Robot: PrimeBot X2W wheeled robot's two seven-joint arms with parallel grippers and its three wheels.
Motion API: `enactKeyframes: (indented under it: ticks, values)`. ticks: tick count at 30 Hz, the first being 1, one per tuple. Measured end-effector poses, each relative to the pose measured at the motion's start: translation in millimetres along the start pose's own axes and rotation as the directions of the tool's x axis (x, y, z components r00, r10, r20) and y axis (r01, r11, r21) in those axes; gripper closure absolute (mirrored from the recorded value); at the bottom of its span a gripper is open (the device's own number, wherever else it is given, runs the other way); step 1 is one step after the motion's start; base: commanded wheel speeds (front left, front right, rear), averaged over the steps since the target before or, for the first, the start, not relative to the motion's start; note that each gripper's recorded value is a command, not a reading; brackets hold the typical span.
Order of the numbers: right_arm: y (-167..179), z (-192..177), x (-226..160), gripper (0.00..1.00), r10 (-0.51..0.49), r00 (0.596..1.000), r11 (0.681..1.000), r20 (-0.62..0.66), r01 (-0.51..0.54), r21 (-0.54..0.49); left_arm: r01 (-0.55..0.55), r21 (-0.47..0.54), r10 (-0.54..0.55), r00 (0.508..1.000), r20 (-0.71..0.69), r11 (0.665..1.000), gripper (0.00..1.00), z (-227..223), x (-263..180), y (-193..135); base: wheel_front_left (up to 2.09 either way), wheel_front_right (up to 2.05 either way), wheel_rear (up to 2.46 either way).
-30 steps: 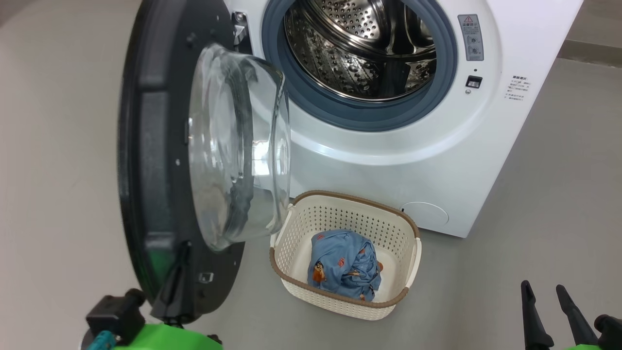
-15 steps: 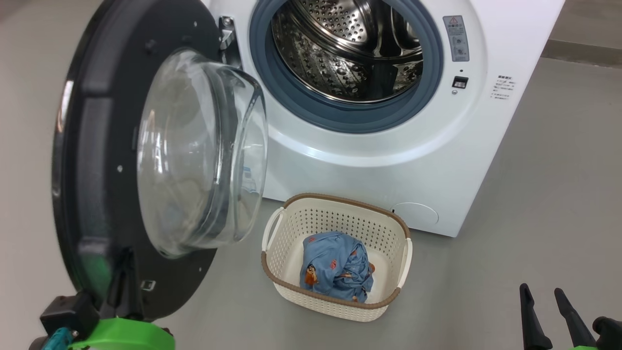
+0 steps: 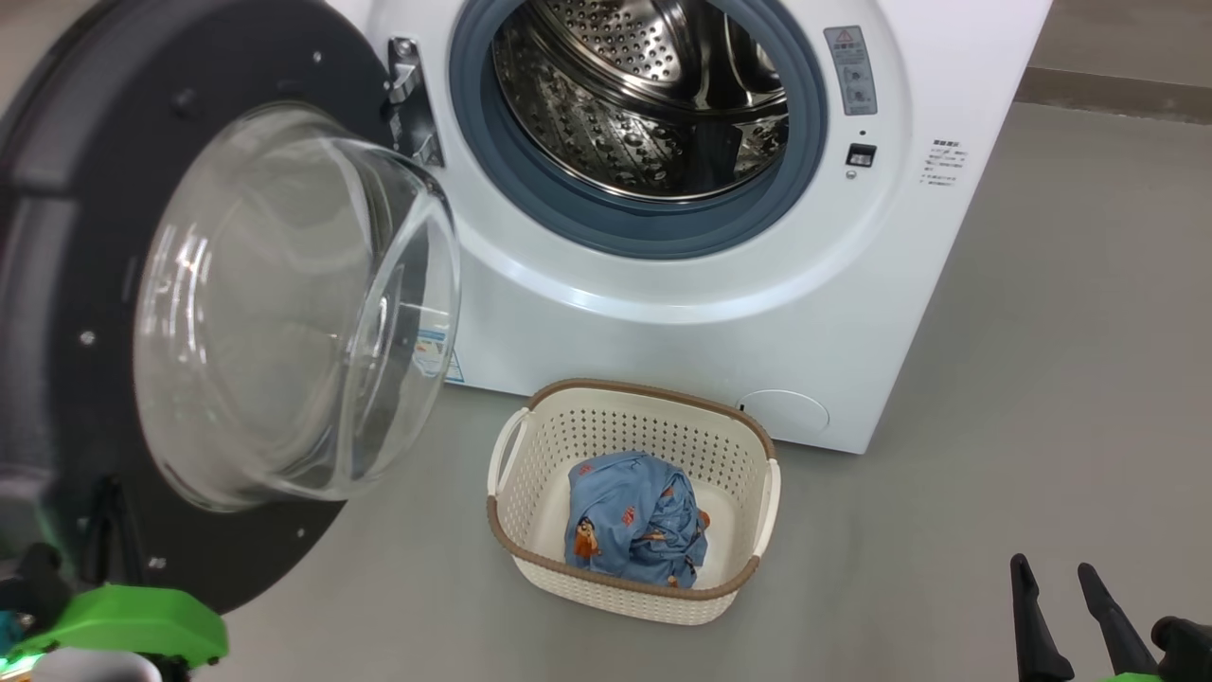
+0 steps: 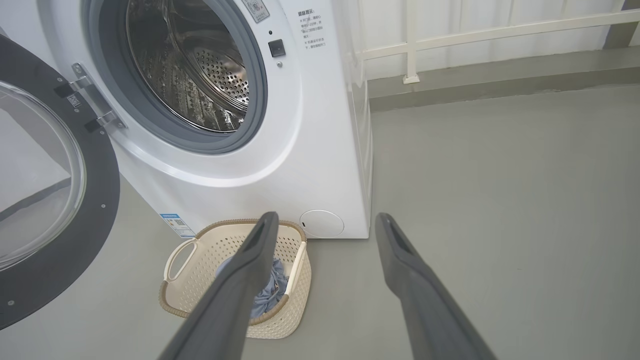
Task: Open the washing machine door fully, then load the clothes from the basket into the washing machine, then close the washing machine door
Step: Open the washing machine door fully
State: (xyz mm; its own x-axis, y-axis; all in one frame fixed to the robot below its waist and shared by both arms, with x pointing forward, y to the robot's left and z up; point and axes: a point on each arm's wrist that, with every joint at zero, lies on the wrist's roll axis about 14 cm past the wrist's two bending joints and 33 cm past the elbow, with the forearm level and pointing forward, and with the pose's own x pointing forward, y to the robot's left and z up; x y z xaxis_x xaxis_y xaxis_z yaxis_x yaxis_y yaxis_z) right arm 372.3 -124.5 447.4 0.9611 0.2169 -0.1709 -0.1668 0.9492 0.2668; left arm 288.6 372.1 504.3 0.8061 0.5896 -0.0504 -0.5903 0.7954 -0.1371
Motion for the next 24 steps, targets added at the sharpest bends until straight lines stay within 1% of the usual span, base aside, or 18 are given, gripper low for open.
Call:
enactKeyframes:
  ticks: [8, 18, 24]
  values:
    - [-6, 0, -2, 0.0, -0.019, 1.0, 1.0, 0.002, 0.019, 0.006, -0.052, 0.026, 0.052, 0.999, 0.002, 0.998, 1.0, 3, 17, 21, 0.0, 0.0, 0.0]
    - [-6, -2, -3, 0.0, -0.021, 1.0, 1.0, -0.002, 0.021, 0.006, -0.126, 0.029, 0.125, 0.992, 0.016, 0.992, 1.0, 13, 31, 49, 0.0, 0.0, 0.0]
    - [-5, -1, -2, 0.0, -0.018, 1.0, 1.0, 0.0, 0.018, 0.005, -0.135, 0.036, 0.134, 0.991, 0.025, 0.99, 1.0, 15, 32, 54, 0.0, 0.0, 0.0]
